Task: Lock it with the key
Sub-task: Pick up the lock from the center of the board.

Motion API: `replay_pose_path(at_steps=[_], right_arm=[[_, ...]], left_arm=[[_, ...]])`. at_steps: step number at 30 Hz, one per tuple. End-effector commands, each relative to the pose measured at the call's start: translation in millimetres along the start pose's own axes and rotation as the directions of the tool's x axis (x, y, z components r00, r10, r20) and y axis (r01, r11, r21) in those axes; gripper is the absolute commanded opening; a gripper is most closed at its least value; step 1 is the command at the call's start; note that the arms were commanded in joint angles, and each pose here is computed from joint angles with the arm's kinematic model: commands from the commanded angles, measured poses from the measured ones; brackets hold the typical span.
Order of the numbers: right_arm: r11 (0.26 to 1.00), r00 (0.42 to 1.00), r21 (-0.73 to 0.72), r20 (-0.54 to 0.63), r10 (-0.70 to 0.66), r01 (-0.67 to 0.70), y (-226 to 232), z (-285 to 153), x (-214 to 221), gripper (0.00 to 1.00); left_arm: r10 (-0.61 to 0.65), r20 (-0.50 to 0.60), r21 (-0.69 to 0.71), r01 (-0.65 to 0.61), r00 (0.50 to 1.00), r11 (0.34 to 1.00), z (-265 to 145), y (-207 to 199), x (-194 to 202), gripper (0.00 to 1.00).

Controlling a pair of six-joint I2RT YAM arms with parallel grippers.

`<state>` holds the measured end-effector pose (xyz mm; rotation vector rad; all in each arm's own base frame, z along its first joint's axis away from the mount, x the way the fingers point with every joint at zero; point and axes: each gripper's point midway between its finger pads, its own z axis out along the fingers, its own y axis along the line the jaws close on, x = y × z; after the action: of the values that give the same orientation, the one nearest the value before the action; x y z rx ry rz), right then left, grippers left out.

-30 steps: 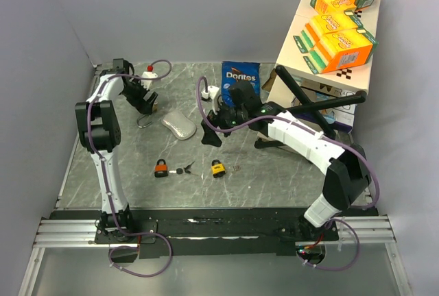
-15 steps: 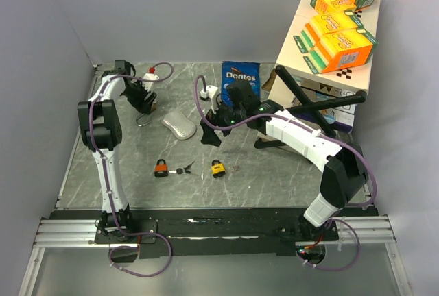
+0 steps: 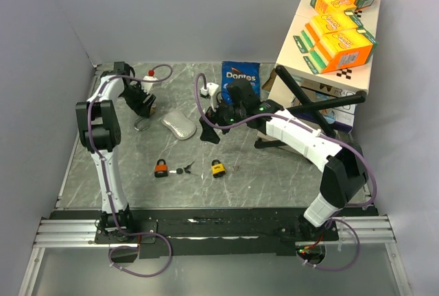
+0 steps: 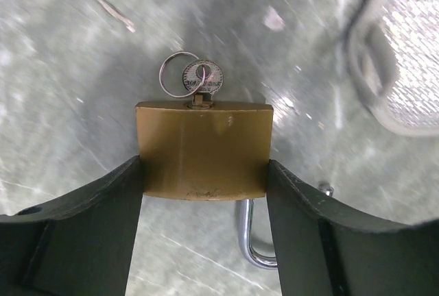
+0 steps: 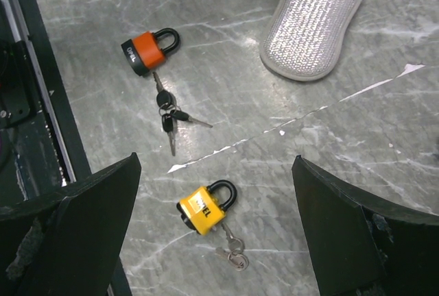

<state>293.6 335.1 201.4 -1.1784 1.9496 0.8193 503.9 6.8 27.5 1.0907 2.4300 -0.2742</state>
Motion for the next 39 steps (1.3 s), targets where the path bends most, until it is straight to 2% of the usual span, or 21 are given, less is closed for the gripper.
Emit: replay_pose_path(at_steps=[1,9,21,24,26,31,39], right_arm=[[0.998,0.996,0.056,0.086,-0.019,0.014,-10.1,-7.5,-30.4,1.0],[0.995,0.987,0.1,0.155,-0.044,0.029,-12.4,-20.0,-51.8,1.0],[0.999,0.981,0.035,0.189,-0.039,0.033,2.9,-25.7,-59.7,1.0],[0.994,0.975,0.008,0.191,-0.112,0.113,4.4,-19.8,-57.7,1.0],[0.98,0.944,0.054,0.265,-0.197,0.19,-1.2,-20.2,-71.2,1.0],[0.956,0.91,0.042,0.296,-0.289,0.29,1.8,-15.7,-75.0,1.0],[0.961,0.908,0.008,0.325,-0.263,0.276,7.5,-13.3,-82.4,1.0]], left_arm=[[-0.021,0.075,0.033,0.019,0.997,0.999,-53.8,-17.4,-27.7,0.01],[-0.059,0.164,0.129,0.038,0.985,0.991,-98.4,-57.9,-51.0,0.01],[-0.073,0.212,0.142,0.043,0.975,0.989,-115.3,-83.6,-50.9,0.01],[-0.064,0.223,0.219,0.014,0.973,0.976,-123.6,-102.4,-55.3,0.01],[-0.049,0.238,0.231,-0.008,0.97,0.973,-129.0,-106.7,-58.3,0.01],[-0.071,0.224,0.255,0.012,0.972,0.967,-130.4,-115.2,-53.5,0.01],[-0.114,0.246,0.31,0.033,0.963,0.95,-136.0,-131.9,-51.4,0.01]])
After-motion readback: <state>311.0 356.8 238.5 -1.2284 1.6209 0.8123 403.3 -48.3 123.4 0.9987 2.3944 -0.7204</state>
